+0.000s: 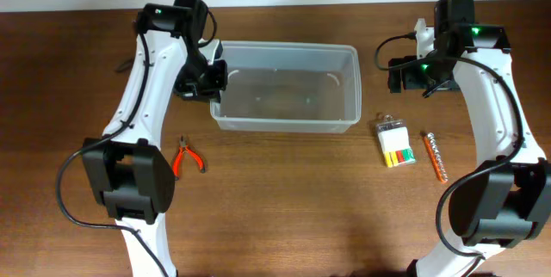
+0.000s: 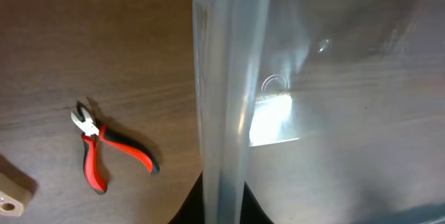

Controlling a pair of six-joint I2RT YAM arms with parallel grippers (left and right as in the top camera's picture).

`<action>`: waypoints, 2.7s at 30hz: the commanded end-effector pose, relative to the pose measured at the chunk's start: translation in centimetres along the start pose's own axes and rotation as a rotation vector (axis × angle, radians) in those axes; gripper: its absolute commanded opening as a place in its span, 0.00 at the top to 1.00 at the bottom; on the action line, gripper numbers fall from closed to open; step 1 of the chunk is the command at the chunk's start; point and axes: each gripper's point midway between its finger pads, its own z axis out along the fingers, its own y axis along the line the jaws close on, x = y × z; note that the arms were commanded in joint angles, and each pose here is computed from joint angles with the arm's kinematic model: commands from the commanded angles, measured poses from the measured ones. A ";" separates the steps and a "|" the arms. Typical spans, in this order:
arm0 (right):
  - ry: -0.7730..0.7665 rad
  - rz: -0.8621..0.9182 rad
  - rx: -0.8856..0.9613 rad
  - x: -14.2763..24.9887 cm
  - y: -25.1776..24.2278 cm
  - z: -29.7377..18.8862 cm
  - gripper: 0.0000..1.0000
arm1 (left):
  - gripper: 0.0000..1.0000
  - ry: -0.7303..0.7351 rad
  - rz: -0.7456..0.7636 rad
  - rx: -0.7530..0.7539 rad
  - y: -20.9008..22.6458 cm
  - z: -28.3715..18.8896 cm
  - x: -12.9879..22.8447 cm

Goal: Pack container
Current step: 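Straighten the box to center, release, and lift the left gripper away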

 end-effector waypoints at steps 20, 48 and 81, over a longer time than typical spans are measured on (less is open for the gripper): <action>-0.020 -0.012 0.017 -0.6 -0.2 -0.6 0.01 | 0.94 0.084 0.006 0.012 0.9 5.8 1.7; -0.035 -0.013 0.019 -0.9 -0.2 -0.6 0.01 | 0.54 -0.075 -0.043 0.076 2.1 -0.2 -1.6; 0.121 0.065 0.076 6.7 -0.5 -5.5 0.01 | 0.01 -0.454 -0.131 -0.121 9.2 -12.0 -6.0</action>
